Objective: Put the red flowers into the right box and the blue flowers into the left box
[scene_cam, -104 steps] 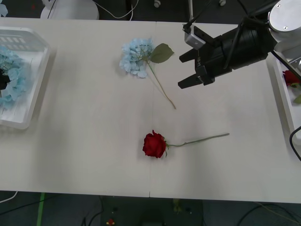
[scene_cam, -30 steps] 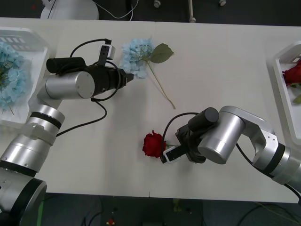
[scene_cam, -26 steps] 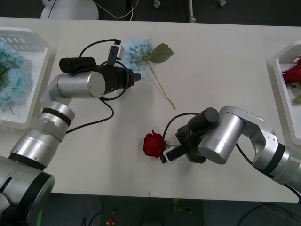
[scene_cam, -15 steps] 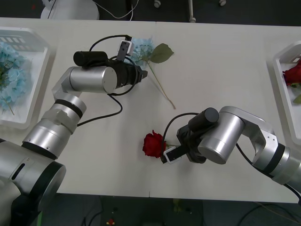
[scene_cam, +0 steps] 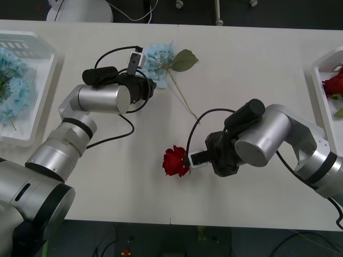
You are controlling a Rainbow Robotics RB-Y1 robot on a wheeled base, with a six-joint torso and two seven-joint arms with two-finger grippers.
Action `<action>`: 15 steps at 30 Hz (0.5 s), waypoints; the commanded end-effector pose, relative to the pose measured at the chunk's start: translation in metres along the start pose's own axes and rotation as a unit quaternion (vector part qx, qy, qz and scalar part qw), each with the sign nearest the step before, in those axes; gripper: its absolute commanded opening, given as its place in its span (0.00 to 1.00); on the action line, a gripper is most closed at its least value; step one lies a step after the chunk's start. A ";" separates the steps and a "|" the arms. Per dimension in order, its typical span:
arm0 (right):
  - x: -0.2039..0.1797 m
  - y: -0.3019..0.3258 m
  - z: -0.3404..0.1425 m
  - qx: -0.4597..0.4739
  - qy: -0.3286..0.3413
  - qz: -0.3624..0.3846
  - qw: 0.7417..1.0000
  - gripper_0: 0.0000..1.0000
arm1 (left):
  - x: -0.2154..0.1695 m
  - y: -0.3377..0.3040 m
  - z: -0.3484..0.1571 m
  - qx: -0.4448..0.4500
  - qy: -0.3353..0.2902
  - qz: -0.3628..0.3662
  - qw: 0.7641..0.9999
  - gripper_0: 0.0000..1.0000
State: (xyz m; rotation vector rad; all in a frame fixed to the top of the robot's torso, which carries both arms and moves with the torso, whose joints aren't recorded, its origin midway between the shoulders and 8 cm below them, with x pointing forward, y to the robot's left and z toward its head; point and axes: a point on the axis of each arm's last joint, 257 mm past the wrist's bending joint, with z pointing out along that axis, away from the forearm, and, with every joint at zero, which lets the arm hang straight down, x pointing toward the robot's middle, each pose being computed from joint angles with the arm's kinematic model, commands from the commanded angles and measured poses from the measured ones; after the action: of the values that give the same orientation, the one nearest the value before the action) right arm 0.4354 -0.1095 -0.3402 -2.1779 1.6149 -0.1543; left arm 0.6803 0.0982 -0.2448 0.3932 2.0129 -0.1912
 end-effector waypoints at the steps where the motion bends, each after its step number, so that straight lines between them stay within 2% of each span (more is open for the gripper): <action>1: -0.016 -0.044 -0.051 0.029 -0.061 0.187 0.980 0.00 | -0.046 -0.005 -0.002 -0.002 -0.035 0.034 0.999 0.62; 3: -0.012 -0.059 -0.068 0.038 -0.078 0.259 0.962 0.00 | -0.047 -0.005 -0.002 -0.003 -0.035 0.038 0.999 0.53; 7: 0.012 -0.099 -0.110 0.067 -0.118 0.420 0.897 0.00 | -0.053 -0.008 -0.001 -0.002 -0.046 0.034 0.998 0.52; 9: 0.028 -0.110 -0.123 0.083 -0.120 0.465 0.873 0.00 | -0.055 -0.010 -0.001 -0.001 -0.049 0.032 0.998 0.37; 10: 0.045 -0.120 -0.136 0.100 -0.122 0.498 0.852 0.00 | -0.058 -0.010 -0.002 -0.001 -0.052 0.030 0.998 0.22; 11: 0.045 -0.120 -0.136 0.100 -0.122 0.498 0.852 0.00 | -0.058 -0.010 -0.002 -0.001 -0.052 0.030 0.998 0.22; 12: 0.069 -0.132 -0.154 0.124 -0.121 0.534 0.827 0.00 | -0.061 -0.010 -0.002 -0.001 -0.058 0.027 0.998 0.00; 15: 0.115 -0.150 -0.183 0.181 -0.104 0.567 0.797 0.00 | -0.066 -0.010 -0.003 -0.002 -0.067 0.020 0.998 0.00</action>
State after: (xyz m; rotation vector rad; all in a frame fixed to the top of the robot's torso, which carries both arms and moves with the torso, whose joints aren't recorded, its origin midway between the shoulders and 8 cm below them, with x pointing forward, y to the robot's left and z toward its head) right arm 0.5280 -0.1843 -0.1674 -0.7578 2.2513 0.2554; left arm 0.6873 0.0996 -0.2332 0.3872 1.9629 -0.1728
